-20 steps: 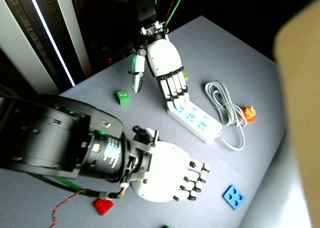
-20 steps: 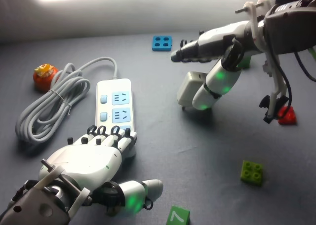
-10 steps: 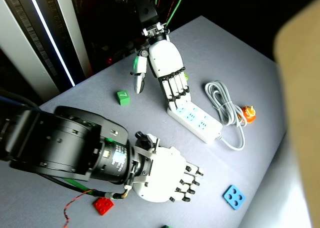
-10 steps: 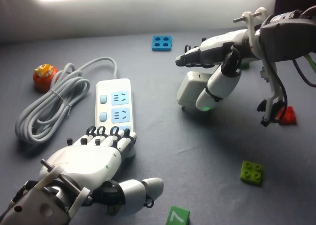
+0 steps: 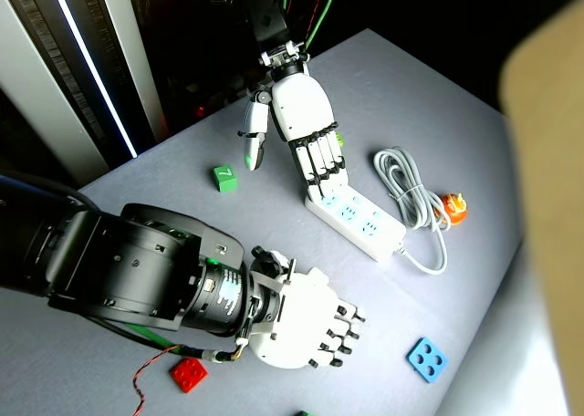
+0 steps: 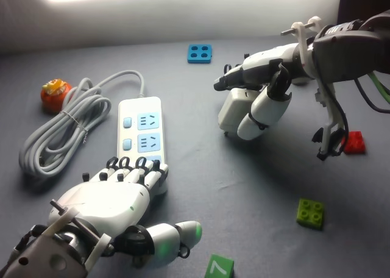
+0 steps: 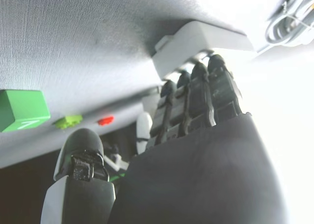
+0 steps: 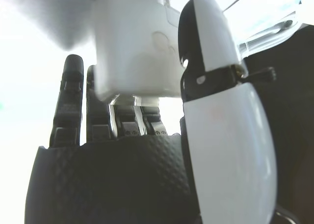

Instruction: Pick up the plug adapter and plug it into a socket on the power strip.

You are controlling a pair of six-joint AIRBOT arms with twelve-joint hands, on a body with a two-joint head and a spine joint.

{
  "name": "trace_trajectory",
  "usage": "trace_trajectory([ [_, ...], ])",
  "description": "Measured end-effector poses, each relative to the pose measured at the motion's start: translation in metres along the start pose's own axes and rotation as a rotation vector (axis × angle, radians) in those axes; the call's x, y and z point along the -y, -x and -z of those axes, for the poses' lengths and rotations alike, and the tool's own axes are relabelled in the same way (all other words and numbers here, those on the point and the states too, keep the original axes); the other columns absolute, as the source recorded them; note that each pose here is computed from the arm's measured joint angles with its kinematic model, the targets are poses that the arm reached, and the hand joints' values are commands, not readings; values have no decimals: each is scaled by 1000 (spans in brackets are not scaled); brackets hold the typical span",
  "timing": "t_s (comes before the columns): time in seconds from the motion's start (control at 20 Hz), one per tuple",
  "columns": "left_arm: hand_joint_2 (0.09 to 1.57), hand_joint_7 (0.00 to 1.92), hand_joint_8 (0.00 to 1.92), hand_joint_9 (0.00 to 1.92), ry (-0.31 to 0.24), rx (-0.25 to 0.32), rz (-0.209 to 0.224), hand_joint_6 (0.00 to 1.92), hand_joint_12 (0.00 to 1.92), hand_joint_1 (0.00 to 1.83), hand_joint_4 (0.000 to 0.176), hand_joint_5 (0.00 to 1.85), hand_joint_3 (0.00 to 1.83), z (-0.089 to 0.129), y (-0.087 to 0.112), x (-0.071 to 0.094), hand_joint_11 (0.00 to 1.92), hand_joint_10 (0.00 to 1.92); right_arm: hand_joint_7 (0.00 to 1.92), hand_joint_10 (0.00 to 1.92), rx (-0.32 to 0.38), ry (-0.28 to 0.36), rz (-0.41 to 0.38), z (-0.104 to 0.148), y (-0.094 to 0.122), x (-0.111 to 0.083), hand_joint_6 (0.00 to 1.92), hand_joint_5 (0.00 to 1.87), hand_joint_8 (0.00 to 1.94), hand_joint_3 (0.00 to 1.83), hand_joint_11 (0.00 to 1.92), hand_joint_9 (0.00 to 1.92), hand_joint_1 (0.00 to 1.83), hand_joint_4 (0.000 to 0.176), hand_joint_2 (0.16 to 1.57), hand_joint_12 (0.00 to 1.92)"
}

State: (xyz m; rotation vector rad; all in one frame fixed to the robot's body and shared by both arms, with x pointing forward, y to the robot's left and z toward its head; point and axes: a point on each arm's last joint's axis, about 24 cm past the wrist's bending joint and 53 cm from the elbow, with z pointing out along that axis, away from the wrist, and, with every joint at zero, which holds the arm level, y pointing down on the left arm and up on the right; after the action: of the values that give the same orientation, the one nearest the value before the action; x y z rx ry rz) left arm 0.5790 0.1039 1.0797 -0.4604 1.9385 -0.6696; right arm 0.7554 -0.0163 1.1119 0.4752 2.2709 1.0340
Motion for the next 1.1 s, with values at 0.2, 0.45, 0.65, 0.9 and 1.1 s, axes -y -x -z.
trace_trajectory([
  [0.2,1223,0,0,0,4,-9,5,5,0,0,0,25,0,0,-4,-1,0,0,93,3,8,-4,7,-1,4,1,6,124,2,1,0,58,1118,0,1044,390],
  [0.45,1248,2,1,0,5,-9,21,3,2,0,0,24,4,0,-5,0,3,0,142,9,10,-4,7,-4,5,0,5,170,2,2,0,107,1098,0,1045,541],
  [0.65,1242,2,0,0,5,-8,22,3,5,0,0,27,1,0,-5,0,9,0,383,58,14,-5,7,-3,6,1,30,370,27,0,0,326,1093,0,1018,921],
  [0.9,1241,0,0,0,5,-8,27,0,4,0,0,13,0,0,-5,0,5,0,657,82,12,5,10,-6,3,-3,38,614,25,3,0,555,1079,0,1078,1241],
  [1.1,1231,9,2,14,6,-6,33,2,18,0,0,20,0,-1,-4,1,31,5,914,94,26,20,11,-5,7,-7,32,841,25,0,298,846,1124,0,1091,1306],
])
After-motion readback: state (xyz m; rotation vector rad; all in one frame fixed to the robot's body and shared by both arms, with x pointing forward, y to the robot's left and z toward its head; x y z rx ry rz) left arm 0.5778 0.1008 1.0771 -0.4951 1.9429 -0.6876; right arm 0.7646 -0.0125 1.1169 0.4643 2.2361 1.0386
